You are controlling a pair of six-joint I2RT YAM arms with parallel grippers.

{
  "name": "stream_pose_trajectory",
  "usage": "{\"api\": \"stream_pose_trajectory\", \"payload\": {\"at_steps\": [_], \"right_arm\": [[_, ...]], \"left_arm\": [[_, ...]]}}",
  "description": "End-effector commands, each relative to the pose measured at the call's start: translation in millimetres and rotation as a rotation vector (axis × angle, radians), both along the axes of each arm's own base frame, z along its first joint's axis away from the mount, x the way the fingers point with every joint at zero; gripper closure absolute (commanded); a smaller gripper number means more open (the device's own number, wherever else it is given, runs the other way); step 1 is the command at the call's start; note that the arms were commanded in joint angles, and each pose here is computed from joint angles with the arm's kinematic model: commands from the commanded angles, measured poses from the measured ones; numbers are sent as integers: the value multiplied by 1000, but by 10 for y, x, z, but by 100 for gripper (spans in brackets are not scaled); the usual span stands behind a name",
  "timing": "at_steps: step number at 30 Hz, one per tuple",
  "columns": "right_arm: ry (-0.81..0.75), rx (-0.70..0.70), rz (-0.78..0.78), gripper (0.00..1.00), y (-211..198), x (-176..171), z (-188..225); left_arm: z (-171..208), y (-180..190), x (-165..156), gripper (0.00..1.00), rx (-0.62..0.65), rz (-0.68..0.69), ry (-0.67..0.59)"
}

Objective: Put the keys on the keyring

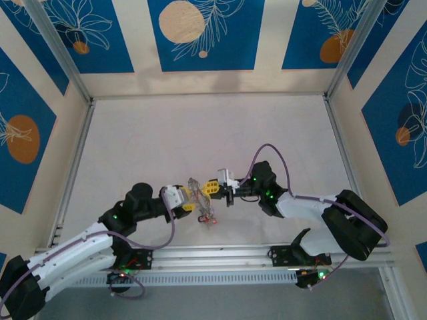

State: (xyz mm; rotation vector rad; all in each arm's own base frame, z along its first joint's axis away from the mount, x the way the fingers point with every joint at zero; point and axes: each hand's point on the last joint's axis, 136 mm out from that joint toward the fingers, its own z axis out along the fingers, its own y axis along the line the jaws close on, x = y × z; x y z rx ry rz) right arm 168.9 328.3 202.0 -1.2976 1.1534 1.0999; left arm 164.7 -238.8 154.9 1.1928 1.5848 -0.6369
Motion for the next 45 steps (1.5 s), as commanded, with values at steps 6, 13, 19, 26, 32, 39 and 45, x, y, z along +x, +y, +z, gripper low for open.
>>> {"api": "stream_pose_trajectory", "payload": {"at_steps": [6,13,19,26,32,39,45], "right_arm": [[-62,43,-52,100,14,80,157],[-72,46,-96,100,64,127,160],[-72,48,-85,100,86,107,158],[-70,50,-81,100,100,100,159],[-77,51,-94,100,98,121,165],[-99,12,-115,100,75,147,79],[-146,-65,-136,100,44,147,-89]], "left_arm": [[147,-102,69,49,-126,17,6],[149,-188,168,48,-104,26,-4],[193,-162,347,49,-77,102,-58],[225,-244,342,58,-86,71,-65],[187,-272,315,87,-77,53,-58],[198,-158,251,100,5,43,-103],[198,-158,103,100,124,-61,-79]]}}
